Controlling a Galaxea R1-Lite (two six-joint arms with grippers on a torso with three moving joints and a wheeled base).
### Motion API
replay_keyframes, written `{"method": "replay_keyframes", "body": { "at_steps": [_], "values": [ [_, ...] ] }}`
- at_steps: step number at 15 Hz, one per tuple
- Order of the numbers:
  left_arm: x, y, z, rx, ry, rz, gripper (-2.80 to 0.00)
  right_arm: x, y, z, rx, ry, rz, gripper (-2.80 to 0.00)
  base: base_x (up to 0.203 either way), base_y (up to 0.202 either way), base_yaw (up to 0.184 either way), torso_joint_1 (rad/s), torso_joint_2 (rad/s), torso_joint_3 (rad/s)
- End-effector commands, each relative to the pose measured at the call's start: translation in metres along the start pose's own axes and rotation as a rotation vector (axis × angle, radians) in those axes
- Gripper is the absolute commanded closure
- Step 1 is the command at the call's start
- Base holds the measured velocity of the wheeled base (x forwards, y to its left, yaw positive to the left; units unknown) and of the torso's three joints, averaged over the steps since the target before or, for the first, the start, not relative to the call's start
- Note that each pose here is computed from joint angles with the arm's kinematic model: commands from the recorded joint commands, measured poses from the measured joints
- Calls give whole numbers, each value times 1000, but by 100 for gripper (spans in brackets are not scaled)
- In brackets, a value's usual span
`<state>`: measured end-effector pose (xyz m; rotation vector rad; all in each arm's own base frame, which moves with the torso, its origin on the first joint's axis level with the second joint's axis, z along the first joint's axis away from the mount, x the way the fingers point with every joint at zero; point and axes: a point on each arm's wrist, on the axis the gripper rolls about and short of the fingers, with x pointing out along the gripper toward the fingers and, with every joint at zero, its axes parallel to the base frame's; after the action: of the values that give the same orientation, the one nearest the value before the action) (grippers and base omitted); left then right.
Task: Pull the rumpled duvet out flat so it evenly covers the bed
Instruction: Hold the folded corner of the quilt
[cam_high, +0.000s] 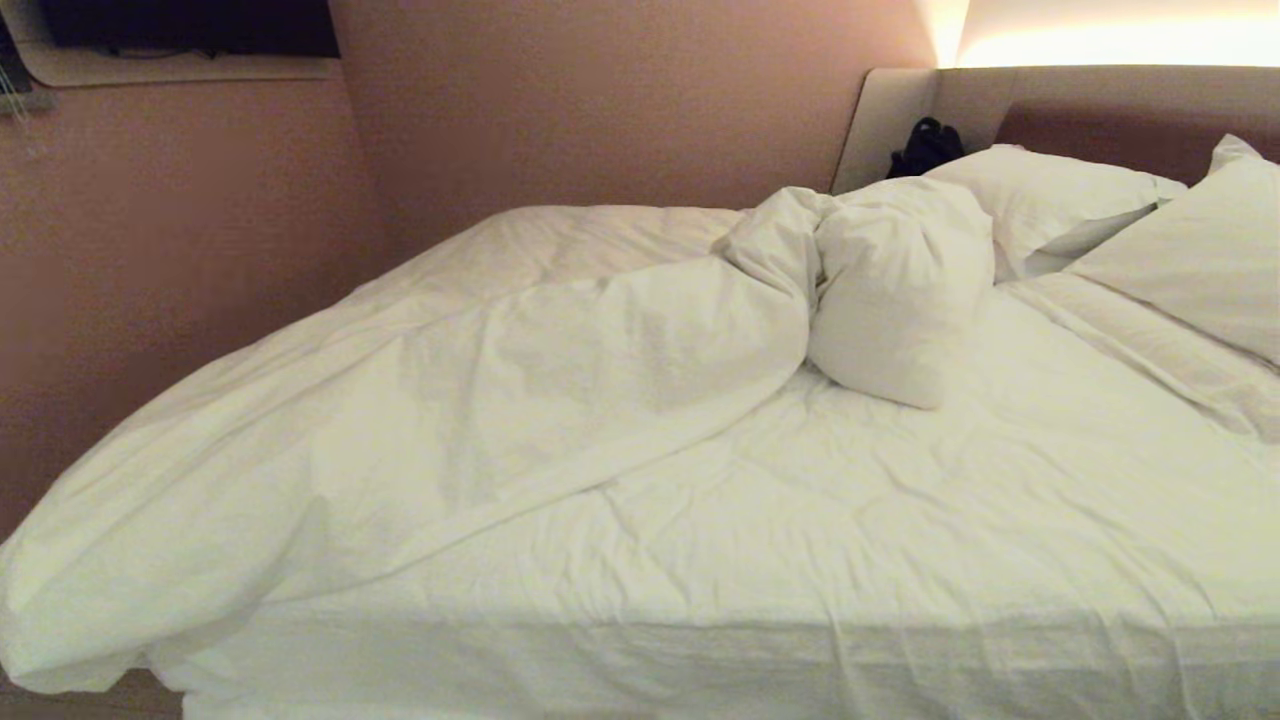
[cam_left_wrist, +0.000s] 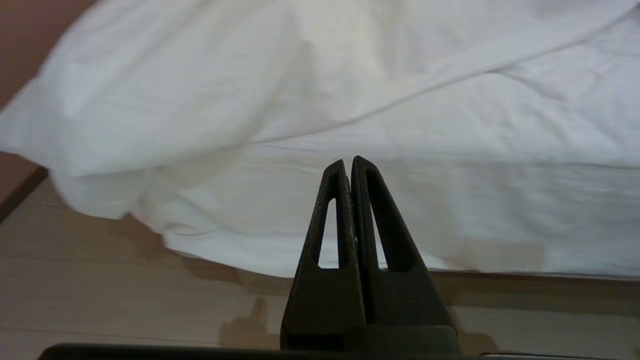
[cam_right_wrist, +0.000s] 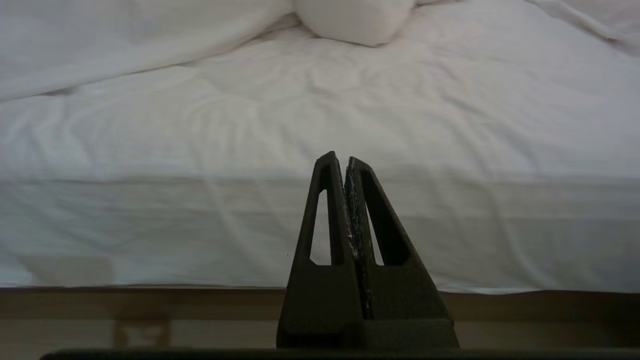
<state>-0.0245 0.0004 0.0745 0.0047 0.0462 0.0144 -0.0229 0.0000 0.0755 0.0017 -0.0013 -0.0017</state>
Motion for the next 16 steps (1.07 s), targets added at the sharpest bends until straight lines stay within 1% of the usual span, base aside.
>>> {"method": "replay_keyframes", "body": {
  "at_steps": [1,16],
  "values": [
    [0,0,0,0,0,1,0,0,0,0,0,1,0,0,0,-193,1,-2,2,-6],
    [0,0,0,-1,0,1,0,0,0,0,0,1,0,0,0,-194,0,2,1,4]
  ]
}}
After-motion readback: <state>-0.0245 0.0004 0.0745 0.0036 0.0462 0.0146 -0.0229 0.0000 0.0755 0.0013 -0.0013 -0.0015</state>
